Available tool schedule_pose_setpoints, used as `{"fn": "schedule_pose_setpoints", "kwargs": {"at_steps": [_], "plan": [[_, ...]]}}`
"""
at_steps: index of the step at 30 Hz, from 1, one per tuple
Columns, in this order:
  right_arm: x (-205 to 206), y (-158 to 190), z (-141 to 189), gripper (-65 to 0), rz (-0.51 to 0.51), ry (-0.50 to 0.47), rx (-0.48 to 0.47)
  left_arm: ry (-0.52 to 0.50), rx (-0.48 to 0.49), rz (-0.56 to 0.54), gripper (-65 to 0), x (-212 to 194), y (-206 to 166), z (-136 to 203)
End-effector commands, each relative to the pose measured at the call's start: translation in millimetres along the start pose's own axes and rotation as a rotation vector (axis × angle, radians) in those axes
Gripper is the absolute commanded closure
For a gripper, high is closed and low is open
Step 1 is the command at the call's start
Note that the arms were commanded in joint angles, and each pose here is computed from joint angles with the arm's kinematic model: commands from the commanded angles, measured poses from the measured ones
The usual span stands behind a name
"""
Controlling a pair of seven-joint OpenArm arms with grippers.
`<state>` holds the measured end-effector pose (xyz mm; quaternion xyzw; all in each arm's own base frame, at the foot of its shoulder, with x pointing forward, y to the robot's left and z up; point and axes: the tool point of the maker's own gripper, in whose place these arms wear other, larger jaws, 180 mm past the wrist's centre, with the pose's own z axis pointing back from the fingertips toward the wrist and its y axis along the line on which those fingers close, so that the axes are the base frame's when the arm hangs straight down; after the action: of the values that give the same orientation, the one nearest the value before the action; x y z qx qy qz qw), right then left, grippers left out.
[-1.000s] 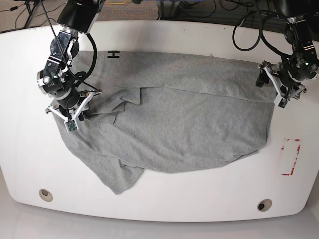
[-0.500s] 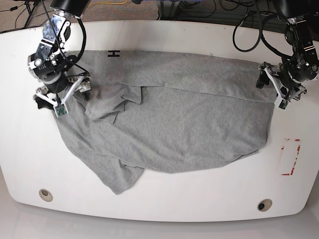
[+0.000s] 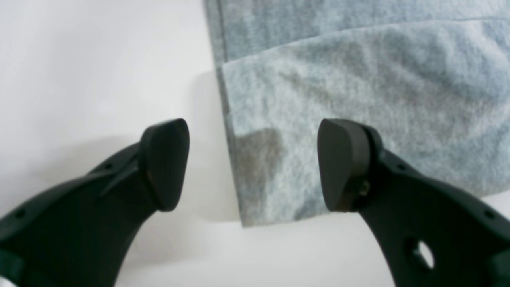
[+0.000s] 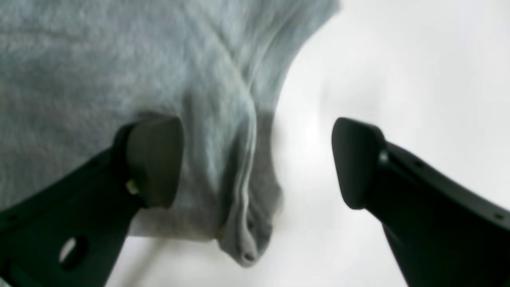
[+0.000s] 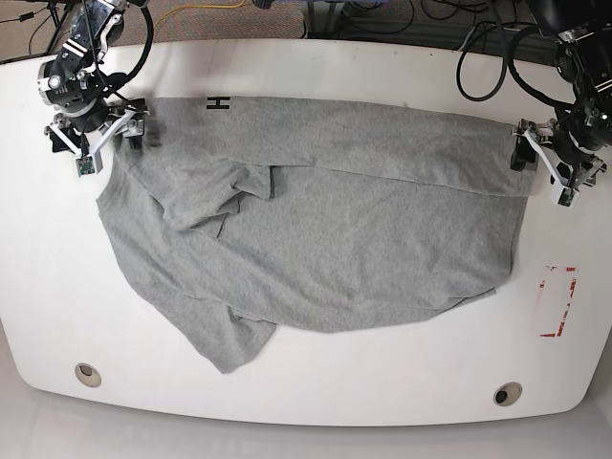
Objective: Layout the t-shirt on the table in an organized manner, then fold the t-shirt properly
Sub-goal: 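Drag the pinched fabric with the right gripper toward the shirt edge, then grasp the shirt edge with both grippers and pull it taut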
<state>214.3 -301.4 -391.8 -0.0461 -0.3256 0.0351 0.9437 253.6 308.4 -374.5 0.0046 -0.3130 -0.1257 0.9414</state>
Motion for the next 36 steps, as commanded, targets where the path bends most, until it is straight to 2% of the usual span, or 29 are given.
{"fn": "schedule_pose_setpoints", "kwargs": {"at_steps": [1,6,12,19,21,30,36], "plan": [[-3,-13,-1,-54.1,-0.045,-0.017,-0.005,-0.05,0.027,0.002,-47.6,13,10,8],[-19,-11,-8,-53.9,-0.107,0.011,0.026,-0.063,0.052,0.033,-47.6,11,18,13],[-27,-8,-12,-52.3,-0.127,0.029,0.04,-0.065,0.055,0.041,-47.6,10,19,13],[-27,-2,-14,-35.2,-0.139,0.021,0.061,-0.071,0.025,0.078,-47.6,6,3,5],[-26,3,-15,-33.3,-0.128,0.024,0.072,-0.071,0.022,0.083,-47.6,6,1,4],[-23,8,-17,-33.0,-0.114,0.021,0.084,-0.057,0.013,0.092,-47.6,0,-2,1],[-23,8,-17,-32.8,-0.114,0.021,0.084,-0.011,-0.008,0.133,-47.6,-18,-2,-8]]}}
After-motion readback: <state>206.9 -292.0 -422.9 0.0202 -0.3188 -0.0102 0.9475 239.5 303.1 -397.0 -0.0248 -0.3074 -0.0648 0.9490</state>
